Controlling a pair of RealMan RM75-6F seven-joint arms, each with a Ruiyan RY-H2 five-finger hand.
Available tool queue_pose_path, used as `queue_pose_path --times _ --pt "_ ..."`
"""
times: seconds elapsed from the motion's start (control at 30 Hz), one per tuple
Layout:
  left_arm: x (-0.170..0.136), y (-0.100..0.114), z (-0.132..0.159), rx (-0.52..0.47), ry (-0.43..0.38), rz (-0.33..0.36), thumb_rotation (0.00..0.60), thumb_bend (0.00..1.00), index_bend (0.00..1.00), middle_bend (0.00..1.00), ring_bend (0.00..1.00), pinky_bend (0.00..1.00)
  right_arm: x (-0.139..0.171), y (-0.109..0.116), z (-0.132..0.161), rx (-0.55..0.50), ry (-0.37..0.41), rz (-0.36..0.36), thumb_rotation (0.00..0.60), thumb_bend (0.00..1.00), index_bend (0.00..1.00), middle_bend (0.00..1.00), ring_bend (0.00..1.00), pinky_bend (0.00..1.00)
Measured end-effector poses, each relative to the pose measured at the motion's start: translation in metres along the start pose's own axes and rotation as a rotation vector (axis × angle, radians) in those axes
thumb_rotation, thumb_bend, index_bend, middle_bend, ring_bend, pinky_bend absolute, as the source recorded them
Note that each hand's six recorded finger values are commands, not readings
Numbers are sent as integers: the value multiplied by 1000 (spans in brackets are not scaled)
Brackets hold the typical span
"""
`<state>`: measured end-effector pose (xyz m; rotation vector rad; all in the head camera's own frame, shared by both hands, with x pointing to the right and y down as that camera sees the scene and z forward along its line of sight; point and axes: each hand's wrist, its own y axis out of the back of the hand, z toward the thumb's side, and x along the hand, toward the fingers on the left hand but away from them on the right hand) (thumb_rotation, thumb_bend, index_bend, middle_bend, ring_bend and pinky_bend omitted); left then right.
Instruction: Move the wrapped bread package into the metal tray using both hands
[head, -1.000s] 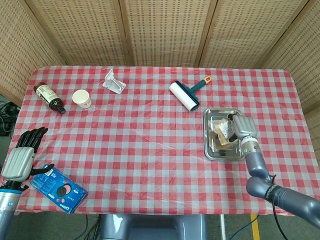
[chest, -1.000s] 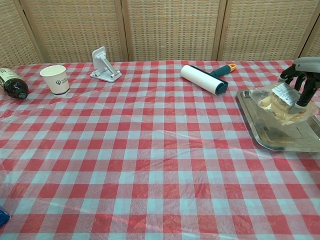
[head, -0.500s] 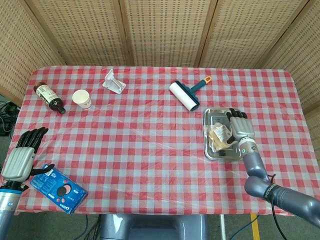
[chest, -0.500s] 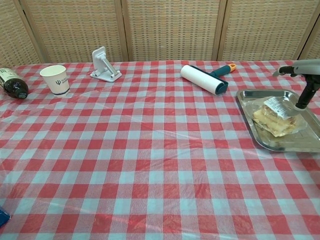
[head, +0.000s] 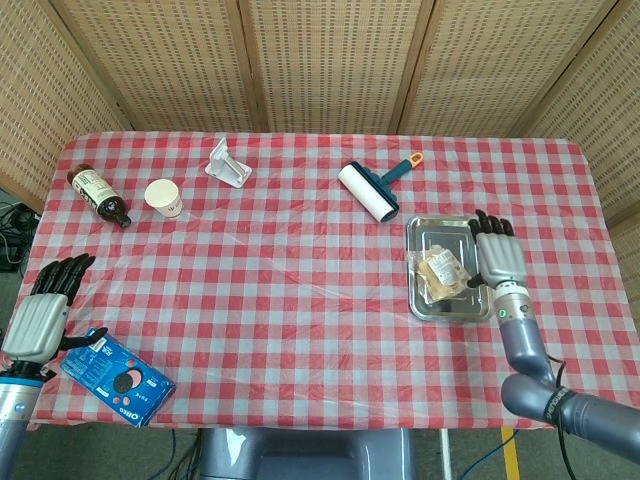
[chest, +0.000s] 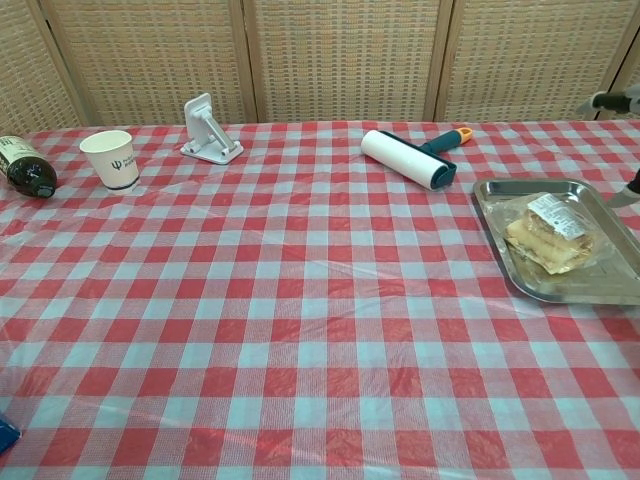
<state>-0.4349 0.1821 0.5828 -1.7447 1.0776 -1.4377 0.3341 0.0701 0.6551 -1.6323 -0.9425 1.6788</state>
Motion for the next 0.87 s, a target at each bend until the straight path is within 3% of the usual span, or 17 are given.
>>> queue_pose_path --times 0.2,0.43,0.6,0.87 --pt "0 -3 1 18 -1 -4 600 147 0 0 0 0 43 14 -11 -5 72 -152 600 74 0 0 0 0" --pt "-1 -14 4 59 -8 -18 600 138 0 0 0 0 103 12 -41 -16 113 -305 600 71 0 0 0 0" --pt "-4 -19 0 88 0 -36 600 129 0 0 0 0 132 1 -67 -41 93 -339 600 70 0 0 0 0" --pt "-3 -19 -8 114 24 -19 600 129 0 0 0 0 141 -8 -79 -86 106 -331 600 70 0 0 0 0"
